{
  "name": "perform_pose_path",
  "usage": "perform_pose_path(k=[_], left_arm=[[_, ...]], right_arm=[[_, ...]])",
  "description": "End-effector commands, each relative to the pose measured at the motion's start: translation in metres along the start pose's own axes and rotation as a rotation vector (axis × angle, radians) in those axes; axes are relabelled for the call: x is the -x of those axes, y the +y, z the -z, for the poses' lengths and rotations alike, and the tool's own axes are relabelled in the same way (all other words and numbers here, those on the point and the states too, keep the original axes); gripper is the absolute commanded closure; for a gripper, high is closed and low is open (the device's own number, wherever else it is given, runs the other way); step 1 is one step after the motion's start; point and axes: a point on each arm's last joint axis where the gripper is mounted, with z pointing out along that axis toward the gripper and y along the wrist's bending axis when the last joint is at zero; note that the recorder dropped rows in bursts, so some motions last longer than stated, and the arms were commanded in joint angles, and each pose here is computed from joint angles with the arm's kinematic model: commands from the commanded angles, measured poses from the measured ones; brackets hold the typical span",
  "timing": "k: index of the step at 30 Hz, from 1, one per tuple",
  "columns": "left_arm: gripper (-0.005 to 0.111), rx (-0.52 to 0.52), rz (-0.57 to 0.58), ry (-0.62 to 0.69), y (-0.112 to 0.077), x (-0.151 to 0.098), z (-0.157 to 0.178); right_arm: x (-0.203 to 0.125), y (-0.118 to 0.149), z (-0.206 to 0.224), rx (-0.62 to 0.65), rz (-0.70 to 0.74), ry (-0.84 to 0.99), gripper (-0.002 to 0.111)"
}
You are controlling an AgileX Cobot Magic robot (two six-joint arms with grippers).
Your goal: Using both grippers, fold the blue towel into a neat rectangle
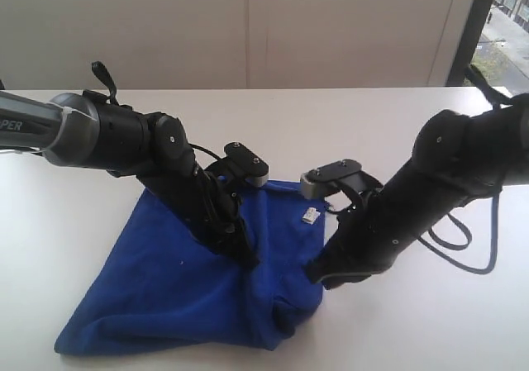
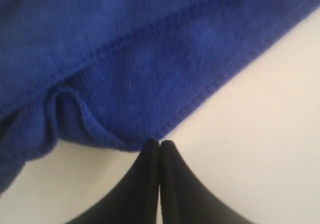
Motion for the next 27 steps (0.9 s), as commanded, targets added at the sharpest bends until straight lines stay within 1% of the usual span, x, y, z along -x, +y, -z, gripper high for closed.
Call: perform_pose_path(k=[1,4,8,12,15,20,23,24,27], left_arm=[[0.107,-0.005,0.004,0.048,0.001,-0.011,-0.017],[0.107,-0.005,0.004,0.048,0.001,-0.011,-0.017],[0.107,-0.005,0.004,0.048,0.001,-0.011,-0.017],[0.107,-0.005,0.004,0.048,0.001,-0.011,-0.017],[0.107,-0.005,0.004,0.048,0.001,-0.011,-0.017],[0.107,-0.005,0.004,0.048,0.001,-0.011,-0.017],[0.107,-0.008,0.004,0.051,0.001,-0.011,-0.017],[0.107,-0.009,0.004,0.052,0.001,-0.011,-0.017],[0.107,-0.008,0.004,0.051,0.001,-0.011,-0.017]], right_arm=[[0.012,0.004,0.000,0.049,-0.048,-0.133,0.108],[0.013,0.005,-0.017,0.146,-0.085,-0.142,0.108],[0.009,0.006,-0.032,0.212,-0.099,-0.097,0.108],[0.011,0.010,-0.034,0.282,-0.103,-0.118,0.108],[0.011,0.014,-0.036,0.291,-0.093,-0.113,0.108],[0.007,0.026,-0.043,0.301,-0.033,-0.060,0.108],[0.003,0.024,-0.046,0.264,-0.023,-0.012,0.108],[-0.001,0.022,-0.047,0.234,-0.017,0.030,0.108],[-0.005,0.020,-0.047,0.215,-0.013,0.078,0.108]])
